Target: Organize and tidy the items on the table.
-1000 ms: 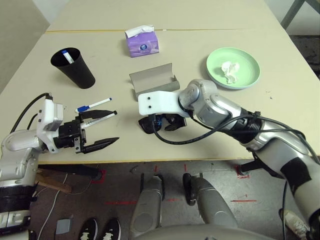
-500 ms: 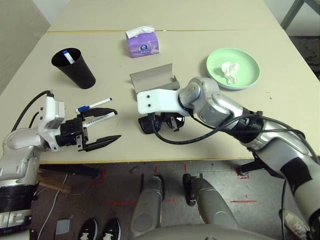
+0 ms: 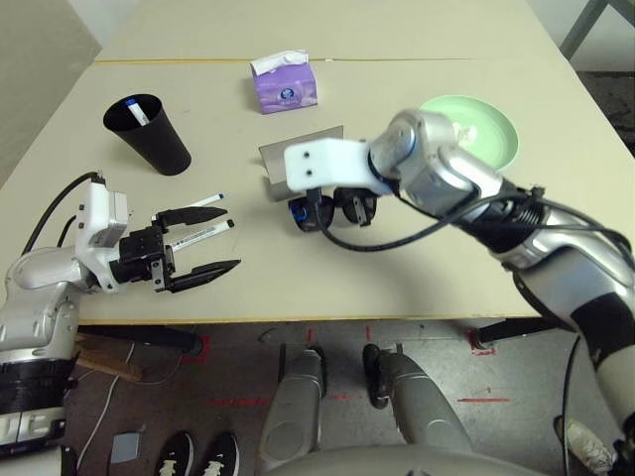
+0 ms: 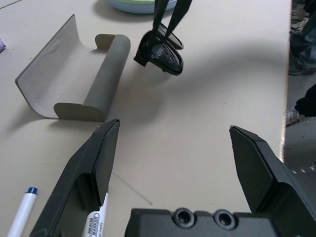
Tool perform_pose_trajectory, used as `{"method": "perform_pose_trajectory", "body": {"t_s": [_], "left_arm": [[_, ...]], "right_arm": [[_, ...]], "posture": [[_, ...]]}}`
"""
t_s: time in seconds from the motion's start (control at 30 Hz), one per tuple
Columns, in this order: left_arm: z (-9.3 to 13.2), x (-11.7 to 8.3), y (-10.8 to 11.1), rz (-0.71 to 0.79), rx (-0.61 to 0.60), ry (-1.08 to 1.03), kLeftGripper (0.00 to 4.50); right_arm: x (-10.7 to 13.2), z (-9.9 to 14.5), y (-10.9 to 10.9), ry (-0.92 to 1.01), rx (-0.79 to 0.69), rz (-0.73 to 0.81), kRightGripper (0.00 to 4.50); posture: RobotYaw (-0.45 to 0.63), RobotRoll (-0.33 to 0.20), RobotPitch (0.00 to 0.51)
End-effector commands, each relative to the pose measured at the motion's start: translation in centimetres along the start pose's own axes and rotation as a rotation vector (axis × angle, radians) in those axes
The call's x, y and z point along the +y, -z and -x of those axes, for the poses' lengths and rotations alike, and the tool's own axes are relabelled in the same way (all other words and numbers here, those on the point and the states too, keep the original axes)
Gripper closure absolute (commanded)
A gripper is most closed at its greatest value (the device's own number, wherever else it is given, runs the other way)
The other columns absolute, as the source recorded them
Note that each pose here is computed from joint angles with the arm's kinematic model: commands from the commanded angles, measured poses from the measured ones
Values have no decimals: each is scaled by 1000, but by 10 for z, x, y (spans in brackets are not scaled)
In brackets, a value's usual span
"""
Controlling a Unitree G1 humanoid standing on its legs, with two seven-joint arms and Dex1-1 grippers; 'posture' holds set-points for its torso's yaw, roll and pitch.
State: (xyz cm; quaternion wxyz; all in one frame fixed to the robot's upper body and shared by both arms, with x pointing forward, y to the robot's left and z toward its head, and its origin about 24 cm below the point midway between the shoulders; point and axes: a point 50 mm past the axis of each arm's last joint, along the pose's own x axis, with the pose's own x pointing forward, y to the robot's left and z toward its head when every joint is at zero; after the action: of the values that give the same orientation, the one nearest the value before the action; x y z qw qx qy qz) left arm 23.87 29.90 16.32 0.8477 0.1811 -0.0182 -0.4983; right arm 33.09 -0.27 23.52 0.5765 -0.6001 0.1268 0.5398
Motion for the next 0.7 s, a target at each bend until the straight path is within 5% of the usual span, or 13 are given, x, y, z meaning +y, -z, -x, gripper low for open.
{"method": "perform_pose_trajectory", "body": {"t_s": [0.03, 0.47, 0.7], "left_arm": [[4, 0, 4, 8, 12, -37, 0], [21, -6, 7, 26, 30, -139, 0], [28, -11, 8, 33, 34, -180, 0]], "right_arm": [[-14, -1, -8, 36, 3, 62, 4349], [-55, -8, -15, 128, 64, 172, 4349], [-58, -16, -12, 153, 88, 190, 4349]], "posture": [[80, 0, 232], [148, 0, 247], [180, 0, 254]]}}
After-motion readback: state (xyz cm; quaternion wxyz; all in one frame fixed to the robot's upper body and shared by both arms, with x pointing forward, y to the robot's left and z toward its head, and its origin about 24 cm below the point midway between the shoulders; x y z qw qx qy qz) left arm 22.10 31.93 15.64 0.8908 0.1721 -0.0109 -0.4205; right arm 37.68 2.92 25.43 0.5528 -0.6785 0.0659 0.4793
